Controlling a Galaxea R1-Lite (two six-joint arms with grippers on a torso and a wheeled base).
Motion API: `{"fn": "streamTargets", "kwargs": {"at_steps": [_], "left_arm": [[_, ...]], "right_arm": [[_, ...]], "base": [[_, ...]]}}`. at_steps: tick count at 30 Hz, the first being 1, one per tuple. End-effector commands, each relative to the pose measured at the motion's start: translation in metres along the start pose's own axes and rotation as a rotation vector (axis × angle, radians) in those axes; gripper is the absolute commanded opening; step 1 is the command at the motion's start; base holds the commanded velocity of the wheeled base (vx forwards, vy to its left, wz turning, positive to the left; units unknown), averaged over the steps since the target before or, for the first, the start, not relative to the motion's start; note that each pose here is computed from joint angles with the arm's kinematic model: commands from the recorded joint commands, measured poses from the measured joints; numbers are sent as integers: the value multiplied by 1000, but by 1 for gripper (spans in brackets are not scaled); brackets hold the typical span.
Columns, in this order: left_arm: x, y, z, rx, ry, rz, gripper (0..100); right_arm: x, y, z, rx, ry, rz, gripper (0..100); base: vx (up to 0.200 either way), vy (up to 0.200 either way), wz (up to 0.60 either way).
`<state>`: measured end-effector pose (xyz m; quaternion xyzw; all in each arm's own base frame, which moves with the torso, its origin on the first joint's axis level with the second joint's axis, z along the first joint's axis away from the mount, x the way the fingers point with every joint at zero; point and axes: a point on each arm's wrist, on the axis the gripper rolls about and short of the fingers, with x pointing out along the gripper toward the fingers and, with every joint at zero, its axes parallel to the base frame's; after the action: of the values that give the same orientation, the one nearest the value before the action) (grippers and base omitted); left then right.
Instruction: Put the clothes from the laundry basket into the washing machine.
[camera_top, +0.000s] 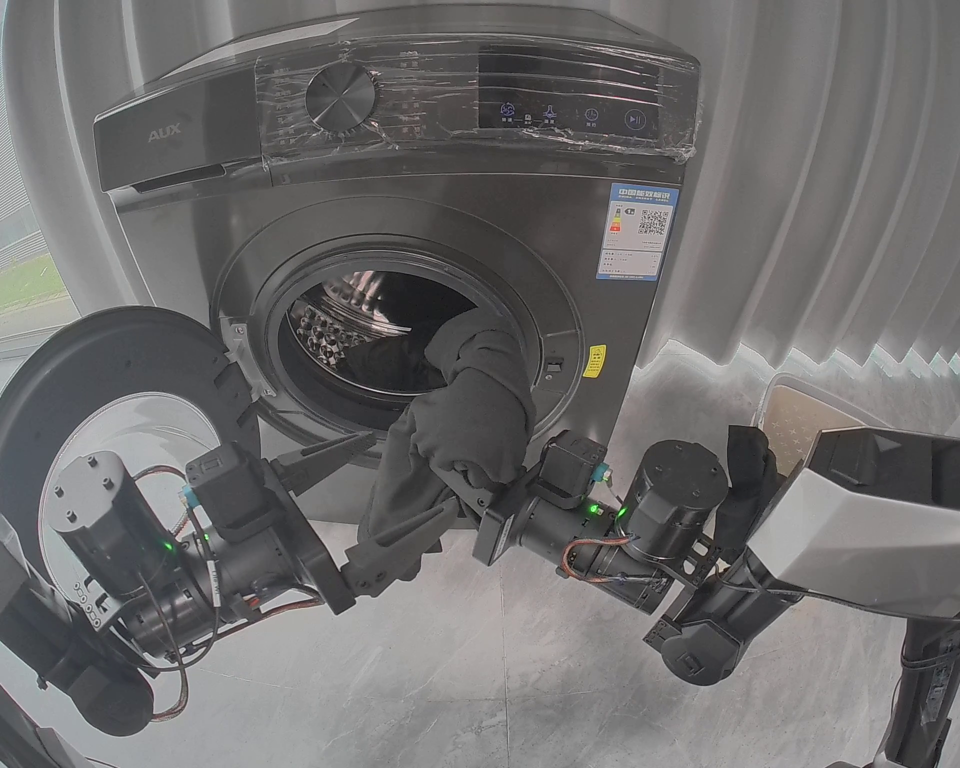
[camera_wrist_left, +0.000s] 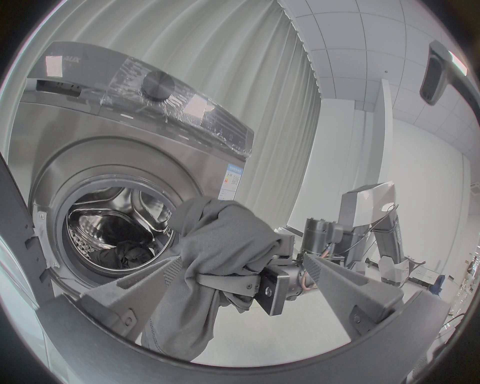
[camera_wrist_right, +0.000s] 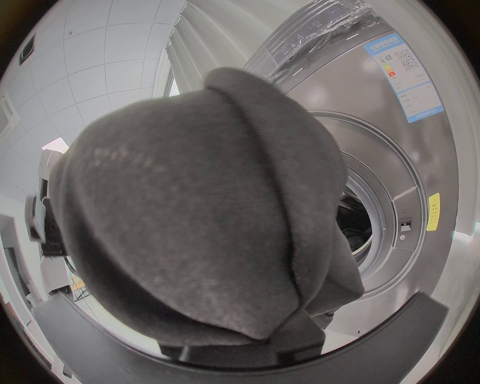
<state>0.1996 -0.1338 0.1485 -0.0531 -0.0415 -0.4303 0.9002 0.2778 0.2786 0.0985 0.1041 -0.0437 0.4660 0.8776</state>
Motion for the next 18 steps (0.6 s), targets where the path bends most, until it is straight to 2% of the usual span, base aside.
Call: {"fn": "streamTargets", "kwargs": {"at_steps": [1,4,9,15,18], "left_arm": [[-14,-1,13,10,-40,-5,100],[-23,2,11,9,-21,-25,100],[-38,7,-2,-9,50,-41,100],[-36,11,-7,-12,72,-30,100],[-32,13,-5,-8,61,-22,100]], "right_arm": [[-5,-7,0,1,9,-20,0],[-7,-7,5,2,3,-22,0],[-9,-5,14,13,-17,-20,0],[-9,-4,14,25,-17,-17,0],[-8,1,13,27,-15,-4,0]], "base": [[0,0,0],[0,0,0],[0,0,0],[0,0,0],[0,0,0]]}}
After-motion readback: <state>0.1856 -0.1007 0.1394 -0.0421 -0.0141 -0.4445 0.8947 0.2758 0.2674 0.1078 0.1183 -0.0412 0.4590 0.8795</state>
